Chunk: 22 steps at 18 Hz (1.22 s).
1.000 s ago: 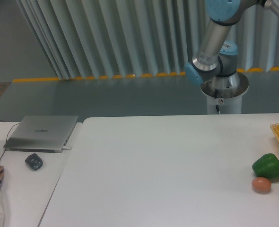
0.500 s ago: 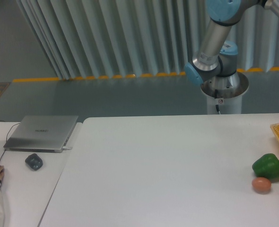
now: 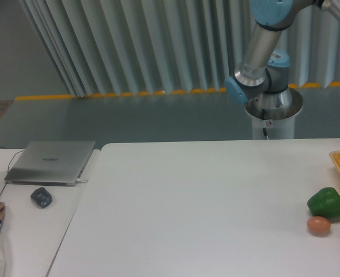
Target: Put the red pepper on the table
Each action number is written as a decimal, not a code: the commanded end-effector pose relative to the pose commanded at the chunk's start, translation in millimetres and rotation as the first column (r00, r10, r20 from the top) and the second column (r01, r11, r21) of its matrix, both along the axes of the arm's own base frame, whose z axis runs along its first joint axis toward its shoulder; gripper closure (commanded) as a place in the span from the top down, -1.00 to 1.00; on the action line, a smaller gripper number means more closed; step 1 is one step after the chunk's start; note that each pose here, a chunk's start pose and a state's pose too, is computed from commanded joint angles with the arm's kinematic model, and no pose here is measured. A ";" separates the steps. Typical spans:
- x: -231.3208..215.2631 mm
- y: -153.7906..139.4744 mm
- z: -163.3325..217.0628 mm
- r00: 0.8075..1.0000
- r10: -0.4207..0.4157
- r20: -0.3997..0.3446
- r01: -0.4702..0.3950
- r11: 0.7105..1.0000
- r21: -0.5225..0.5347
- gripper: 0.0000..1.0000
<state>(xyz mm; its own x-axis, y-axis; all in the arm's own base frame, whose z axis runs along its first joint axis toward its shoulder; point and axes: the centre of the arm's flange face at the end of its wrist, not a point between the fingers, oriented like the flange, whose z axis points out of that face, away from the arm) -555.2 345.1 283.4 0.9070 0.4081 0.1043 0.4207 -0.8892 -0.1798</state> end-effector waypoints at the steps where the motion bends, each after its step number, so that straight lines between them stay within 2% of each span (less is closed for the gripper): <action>1: 0.0 0.0 0.0 1.000 0.001 0.000 -0.001 1.000 0.000 0.46; 8: -0.1 0.0 -1.4 1.000 0.000 0.000 0.000 1.000 0.000 0.43; 14: -5.8 1.4 23.9 0.999 -0.009 -0.035 0.009 1.000 0.006 0.41; 19: -6.1 1.2 33.8 0.999 -0.034 -0.021 0.034 0.999 -0.003 0.42; 20: -6.2 1.1 33.8 0.999 -0.036 -0.022 0.035 0.999 -0.005 0.58; 21: -5.5 1.0 30.6 0.999 -0.034 -0.020 0.034 0.999 -0.004 0.99; 22: -6.6 0.5 24.3 0.999 -0.031 -0.013 0.031 1.000 -0.004 1.00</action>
